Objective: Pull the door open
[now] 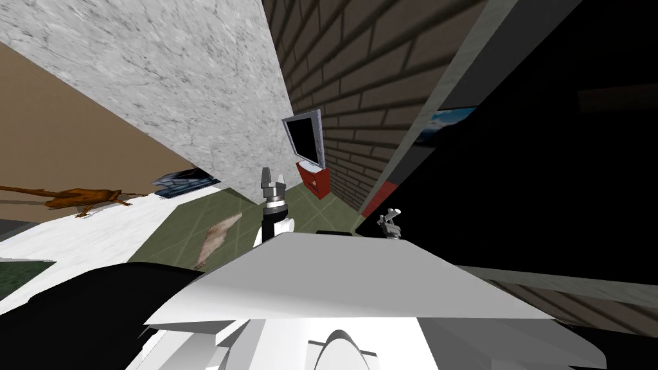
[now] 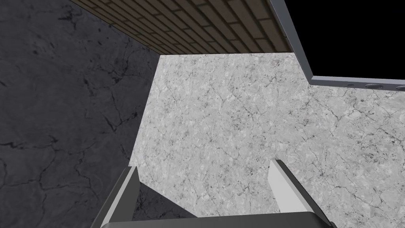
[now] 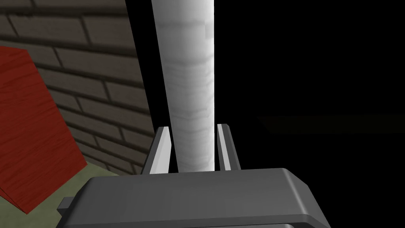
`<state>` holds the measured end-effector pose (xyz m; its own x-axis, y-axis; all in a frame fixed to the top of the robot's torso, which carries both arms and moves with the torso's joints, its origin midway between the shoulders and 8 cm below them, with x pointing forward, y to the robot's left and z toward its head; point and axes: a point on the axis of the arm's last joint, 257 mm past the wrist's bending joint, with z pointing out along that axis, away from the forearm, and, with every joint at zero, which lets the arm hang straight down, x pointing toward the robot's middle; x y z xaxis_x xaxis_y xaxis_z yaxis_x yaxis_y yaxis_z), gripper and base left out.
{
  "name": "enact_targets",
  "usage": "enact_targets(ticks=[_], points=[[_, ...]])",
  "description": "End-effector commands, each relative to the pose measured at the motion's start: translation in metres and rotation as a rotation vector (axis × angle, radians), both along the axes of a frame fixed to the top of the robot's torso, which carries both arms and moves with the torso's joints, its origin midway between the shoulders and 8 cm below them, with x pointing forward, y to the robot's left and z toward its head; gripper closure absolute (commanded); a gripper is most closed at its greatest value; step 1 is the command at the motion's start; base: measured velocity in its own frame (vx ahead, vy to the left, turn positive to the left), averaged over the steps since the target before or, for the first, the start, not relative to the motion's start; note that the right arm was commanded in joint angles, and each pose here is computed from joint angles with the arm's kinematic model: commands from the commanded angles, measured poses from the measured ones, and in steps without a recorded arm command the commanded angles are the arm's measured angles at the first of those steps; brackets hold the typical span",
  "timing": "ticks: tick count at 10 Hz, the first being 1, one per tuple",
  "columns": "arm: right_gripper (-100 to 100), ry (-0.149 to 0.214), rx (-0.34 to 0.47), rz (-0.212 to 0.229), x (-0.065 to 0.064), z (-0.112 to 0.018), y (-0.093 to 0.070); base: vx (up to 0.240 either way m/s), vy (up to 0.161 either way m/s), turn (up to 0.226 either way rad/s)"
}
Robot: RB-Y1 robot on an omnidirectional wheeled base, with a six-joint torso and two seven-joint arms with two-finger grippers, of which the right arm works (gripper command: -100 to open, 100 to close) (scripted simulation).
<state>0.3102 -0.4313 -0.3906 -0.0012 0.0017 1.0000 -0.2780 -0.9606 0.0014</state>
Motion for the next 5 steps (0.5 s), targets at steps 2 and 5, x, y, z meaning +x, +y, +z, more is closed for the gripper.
enact_targets(ticks=[2,5], points=[[100,0.002,0.0,0.051,-0.008,-0.001,0.011,-0.261,-0.006,0.084],[100,0.001,0.001,0.101,-0.015,-0.001,0.021,-0.246,-0.024,0.086]])
